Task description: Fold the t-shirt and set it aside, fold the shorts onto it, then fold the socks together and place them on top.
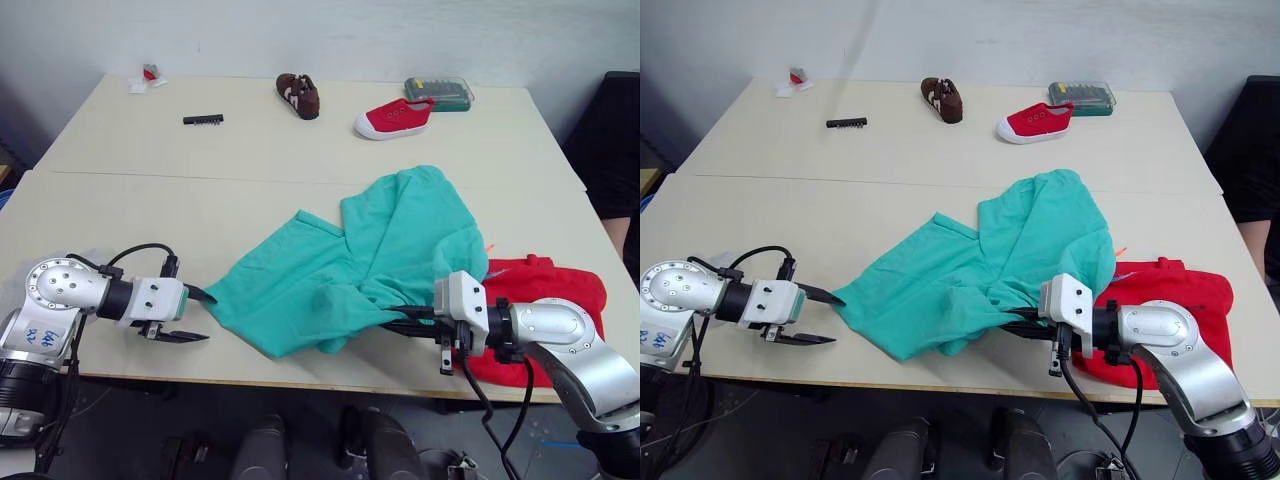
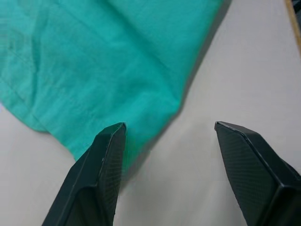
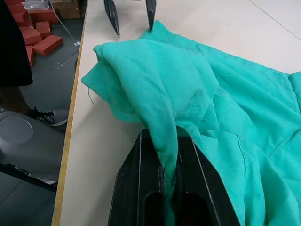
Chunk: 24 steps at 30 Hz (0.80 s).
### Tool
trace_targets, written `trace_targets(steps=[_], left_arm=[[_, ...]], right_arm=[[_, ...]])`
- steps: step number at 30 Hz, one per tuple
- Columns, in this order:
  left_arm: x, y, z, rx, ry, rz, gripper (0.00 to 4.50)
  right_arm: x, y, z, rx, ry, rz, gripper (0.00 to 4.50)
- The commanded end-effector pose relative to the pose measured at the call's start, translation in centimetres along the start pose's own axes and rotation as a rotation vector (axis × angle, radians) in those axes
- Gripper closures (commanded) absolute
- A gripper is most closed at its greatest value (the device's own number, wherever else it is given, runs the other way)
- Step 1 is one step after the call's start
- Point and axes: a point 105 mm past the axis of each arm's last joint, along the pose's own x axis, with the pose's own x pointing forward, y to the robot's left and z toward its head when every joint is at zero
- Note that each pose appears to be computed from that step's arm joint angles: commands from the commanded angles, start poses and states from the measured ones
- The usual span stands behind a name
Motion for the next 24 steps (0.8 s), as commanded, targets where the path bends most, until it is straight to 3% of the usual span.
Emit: trace_targets(steps=[1,4,9,21,24], left_arm=[[0.6,0.9,-0.2,0.095,0.026,0.049,1.38],[1.4,1.2,-0.6,0.123,0.031,0.051,1.38],[2.7,1.8,-0.4,0.141,0.009,0.062,1.38],[3.8,3.3,-1.1,0.036,-0.02,0.164,1.38],[4.1,3.5,-1.2,0.001,-0.038,0.178,2.3]], right_arm=[[-0.2,0.2,1.1,-0.023,-0.026,-0.009,4.5],[-0.2,0.2,1.6,0.001,-0.057,-0.02,4.5],[-1.0,-1.3,5.5,0.097,-0.226,-0.074,4.5],[-1.1,-1.0,6.2,0.112,-0.209,-0.054,4.5],[-1.2,-1.1,6.2,0.11,-0.208,-0.054,4.5]])
